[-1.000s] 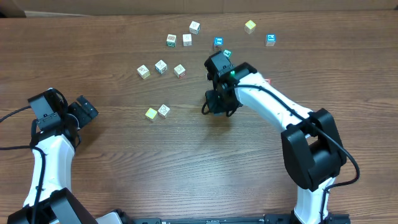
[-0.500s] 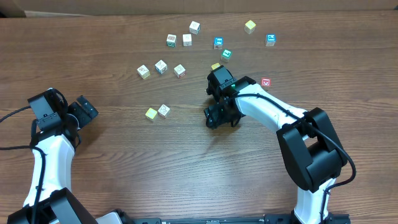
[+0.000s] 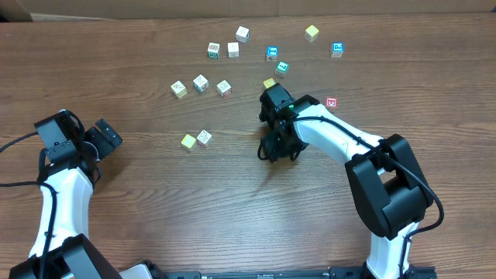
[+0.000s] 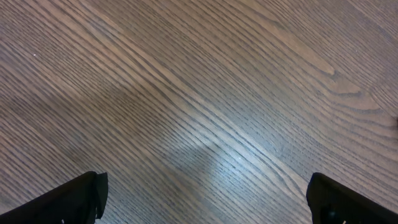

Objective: Form a circle
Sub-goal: 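Lift the pretzel block and carry it toward the table centre, then move the held pretzel block left toward the yellow and elephant blocks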

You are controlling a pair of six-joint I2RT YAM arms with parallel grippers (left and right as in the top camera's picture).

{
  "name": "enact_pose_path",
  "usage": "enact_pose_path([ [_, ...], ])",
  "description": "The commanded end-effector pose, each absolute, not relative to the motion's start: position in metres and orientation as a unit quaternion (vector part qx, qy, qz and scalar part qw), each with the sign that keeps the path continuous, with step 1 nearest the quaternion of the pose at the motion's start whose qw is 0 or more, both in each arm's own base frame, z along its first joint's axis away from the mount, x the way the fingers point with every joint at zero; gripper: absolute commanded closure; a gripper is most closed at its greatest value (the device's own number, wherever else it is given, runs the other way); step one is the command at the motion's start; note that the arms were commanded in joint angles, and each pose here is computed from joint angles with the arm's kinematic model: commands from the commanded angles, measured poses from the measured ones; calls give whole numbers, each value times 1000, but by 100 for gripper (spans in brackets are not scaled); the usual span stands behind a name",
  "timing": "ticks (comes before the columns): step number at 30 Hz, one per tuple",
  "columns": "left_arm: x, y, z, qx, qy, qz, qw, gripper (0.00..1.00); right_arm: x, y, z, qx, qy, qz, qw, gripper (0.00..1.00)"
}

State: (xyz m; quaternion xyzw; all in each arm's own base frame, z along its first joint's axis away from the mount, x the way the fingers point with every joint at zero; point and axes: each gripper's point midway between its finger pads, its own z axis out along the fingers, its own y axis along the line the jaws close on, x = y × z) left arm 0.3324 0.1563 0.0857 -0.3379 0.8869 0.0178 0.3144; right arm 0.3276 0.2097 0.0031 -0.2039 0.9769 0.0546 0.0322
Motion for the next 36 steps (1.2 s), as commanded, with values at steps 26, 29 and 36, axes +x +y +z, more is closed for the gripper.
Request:
enact_pose_path([
  [26,332,157,90,-342,883,16,321,1,292,255,-1,-336,941,19,45,79],
  [29,332,157,90,-342,883,16,321,0,281,266,0,-364,930,-4,51,80],
  [36,332,157,90,-342,883,16,321,0,256,314,24,-429,900,-11,79,80],
])
